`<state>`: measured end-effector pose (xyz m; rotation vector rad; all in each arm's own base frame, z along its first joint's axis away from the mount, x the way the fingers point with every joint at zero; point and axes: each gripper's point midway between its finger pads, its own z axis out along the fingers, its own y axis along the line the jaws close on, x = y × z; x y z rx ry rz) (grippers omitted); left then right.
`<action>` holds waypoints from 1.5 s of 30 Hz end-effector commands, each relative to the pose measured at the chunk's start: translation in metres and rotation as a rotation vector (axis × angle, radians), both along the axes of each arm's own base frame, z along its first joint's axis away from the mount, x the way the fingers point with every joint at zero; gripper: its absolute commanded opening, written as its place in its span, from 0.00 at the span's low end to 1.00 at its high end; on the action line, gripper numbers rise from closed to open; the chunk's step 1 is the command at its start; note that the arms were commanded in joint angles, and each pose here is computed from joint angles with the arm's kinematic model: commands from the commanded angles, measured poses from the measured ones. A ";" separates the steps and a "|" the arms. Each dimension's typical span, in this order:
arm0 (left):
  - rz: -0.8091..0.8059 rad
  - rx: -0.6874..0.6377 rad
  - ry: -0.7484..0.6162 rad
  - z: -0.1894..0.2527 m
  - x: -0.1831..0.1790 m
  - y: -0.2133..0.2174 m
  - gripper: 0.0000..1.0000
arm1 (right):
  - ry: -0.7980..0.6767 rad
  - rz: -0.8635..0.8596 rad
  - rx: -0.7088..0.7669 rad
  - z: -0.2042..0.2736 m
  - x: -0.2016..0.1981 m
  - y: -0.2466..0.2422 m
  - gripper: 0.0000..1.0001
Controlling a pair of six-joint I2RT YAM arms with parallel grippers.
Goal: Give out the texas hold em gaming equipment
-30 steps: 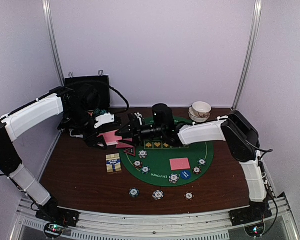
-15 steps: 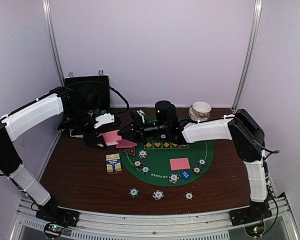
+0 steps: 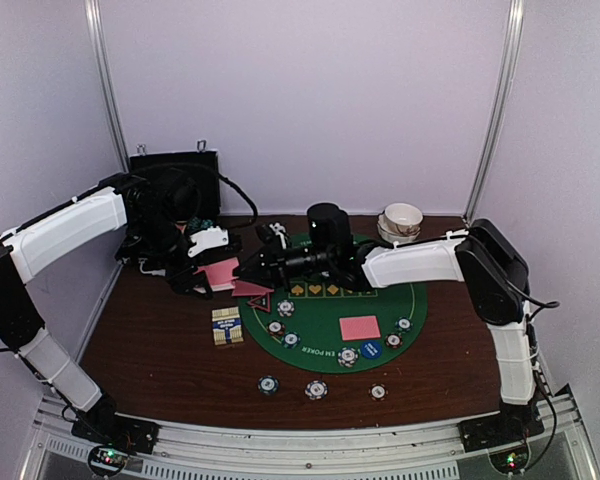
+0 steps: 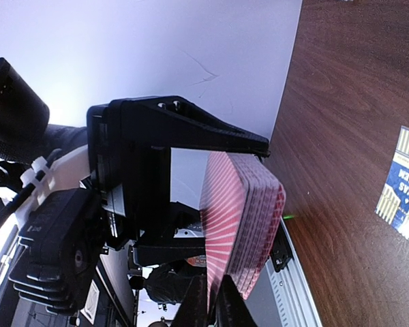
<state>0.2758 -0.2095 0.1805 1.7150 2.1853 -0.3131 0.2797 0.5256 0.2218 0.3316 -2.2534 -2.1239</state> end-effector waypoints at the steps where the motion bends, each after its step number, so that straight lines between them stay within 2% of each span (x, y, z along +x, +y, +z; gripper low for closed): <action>1: -0.008 -0.011 -0.032 0.009 0.005 -0.002 0.00 | -0.029 0.021 0.032 0.022 -0.006 -0.002 0.02; 8: -0.008 -0.007 -0.037 0.010 0.004 0.000 0.00 | -0.032 -0.028 0.018 0.021 0.015 -0.024 0.00; 20: -0.001 0.020 -0.046 0.006 0.006 0.005 0.00 | -0.060 -0.208 -0.040 0.012 0.097 -0.120 0.00; 27: -0.002 0.012 -0.044 0.008 0.006 0.003 0.00 | -0.091 -0.310 -0.270 -0.037 0.163 -0.172 0.00; 34: -0.003 0.010 -0.038 0.008 0.004 0.003 0.00 | -0.159 -0.339 -0.446 -0.074 0.212 -0.187 0.00; 45: -0.007 0.003 -0.027 0.008 0.002 0.002 0.00 | -0.158 -0.373 -0.591 -0.132 0.244 -0.195 0.00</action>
